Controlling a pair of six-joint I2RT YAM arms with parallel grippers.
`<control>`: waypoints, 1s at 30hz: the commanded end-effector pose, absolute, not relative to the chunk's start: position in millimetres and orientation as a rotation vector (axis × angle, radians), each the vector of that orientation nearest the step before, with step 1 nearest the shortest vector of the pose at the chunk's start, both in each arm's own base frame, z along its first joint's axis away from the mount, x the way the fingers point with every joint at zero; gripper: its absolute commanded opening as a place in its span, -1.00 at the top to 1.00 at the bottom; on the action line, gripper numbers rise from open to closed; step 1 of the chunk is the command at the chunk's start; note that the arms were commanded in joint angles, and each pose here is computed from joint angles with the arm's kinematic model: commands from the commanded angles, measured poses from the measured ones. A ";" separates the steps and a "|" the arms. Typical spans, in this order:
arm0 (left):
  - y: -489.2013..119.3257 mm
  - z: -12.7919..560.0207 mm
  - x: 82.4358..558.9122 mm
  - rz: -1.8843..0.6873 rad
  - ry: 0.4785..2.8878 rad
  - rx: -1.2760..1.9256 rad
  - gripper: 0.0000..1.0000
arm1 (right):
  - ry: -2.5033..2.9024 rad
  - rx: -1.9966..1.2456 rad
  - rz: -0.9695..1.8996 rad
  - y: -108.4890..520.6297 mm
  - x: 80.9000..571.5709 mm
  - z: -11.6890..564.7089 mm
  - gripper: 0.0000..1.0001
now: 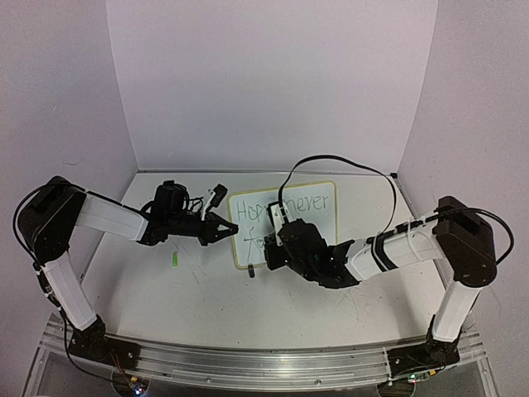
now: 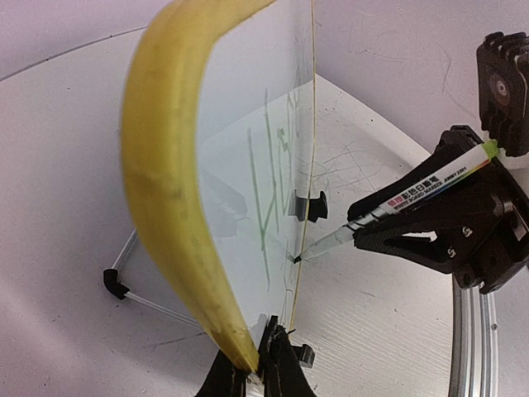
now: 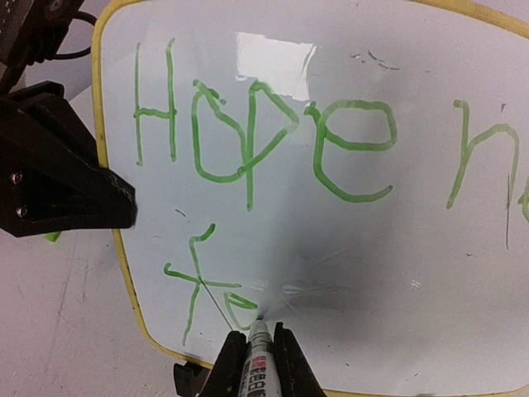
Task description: Write a sentence on the whiteboard
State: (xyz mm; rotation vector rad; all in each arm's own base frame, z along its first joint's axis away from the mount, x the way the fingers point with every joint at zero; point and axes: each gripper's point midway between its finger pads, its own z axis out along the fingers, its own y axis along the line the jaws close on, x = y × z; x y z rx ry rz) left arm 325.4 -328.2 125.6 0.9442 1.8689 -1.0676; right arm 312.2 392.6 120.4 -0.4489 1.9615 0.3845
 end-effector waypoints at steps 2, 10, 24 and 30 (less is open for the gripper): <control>-306.5 87.2 348.8 -0.820 1.982 0.932 1.00 | 1.863 -0.341 0.359 380.8 335.0 166.8 1.00; -306.3 86.9 348.8 -0.819 1.983 0.932 1.00 | 1.883 -0.360 0.382 386.4 332.5 157.0 1.00; -306.1 86.6 348.5 -0.818 1.984 0.933 1.00 | 1.839 -0.337 0.373 386.2 338.7 174.8 1.00; -306.1 87.0 348.4 -0.818 1.983 0.933 1.00 | 1.862 -0.350 0.378 388.4 337.5 164.5 1.00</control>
